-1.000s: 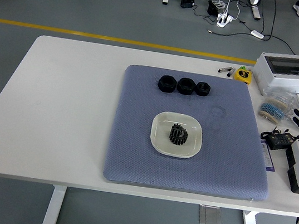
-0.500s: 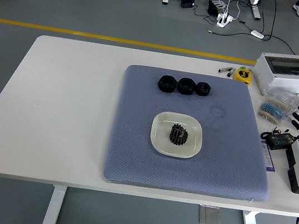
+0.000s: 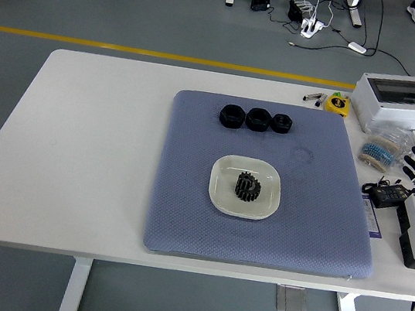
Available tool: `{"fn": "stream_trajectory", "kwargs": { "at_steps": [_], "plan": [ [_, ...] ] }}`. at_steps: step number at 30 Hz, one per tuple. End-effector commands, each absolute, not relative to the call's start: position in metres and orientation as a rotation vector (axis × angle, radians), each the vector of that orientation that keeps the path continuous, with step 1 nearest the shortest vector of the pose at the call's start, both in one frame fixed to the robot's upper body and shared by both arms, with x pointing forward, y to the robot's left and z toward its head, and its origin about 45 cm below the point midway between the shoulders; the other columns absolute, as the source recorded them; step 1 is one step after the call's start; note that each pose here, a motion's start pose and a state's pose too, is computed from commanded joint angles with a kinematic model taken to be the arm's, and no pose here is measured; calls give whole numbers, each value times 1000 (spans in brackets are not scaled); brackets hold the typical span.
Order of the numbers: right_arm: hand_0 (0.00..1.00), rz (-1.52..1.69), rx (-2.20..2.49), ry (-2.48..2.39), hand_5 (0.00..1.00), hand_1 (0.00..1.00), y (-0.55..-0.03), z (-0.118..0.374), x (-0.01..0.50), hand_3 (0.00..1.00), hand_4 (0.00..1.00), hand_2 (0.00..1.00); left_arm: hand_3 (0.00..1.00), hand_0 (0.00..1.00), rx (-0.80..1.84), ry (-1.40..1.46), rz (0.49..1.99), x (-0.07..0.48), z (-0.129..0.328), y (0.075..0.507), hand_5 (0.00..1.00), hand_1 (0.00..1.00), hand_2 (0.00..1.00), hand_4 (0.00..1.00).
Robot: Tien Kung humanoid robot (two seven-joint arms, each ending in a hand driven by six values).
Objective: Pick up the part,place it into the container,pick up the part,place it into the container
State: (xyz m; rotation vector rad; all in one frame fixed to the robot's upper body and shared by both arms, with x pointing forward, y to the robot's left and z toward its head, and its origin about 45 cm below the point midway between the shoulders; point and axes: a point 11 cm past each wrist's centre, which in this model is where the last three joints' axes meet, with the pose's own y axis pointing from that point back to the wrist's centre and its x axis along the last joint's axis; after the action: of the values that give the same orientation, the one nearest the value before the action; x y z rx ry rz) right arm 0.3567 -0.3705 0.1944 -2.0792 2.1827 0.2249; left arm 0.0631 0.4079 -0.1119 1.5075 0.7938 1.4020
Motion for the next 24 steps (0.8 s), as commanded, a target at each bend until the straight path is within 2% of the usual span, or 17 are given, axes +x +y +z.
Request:
{"fn": "stream_trajectory", "kwargs": {
  "at_steps": [24],
  "plan": [
    [965,201,-2117,2115,998,870,-361,202,359,902,998,878,694,731,1503,793,1403,64,-112,407,686,745,776,725]
  ]
}}
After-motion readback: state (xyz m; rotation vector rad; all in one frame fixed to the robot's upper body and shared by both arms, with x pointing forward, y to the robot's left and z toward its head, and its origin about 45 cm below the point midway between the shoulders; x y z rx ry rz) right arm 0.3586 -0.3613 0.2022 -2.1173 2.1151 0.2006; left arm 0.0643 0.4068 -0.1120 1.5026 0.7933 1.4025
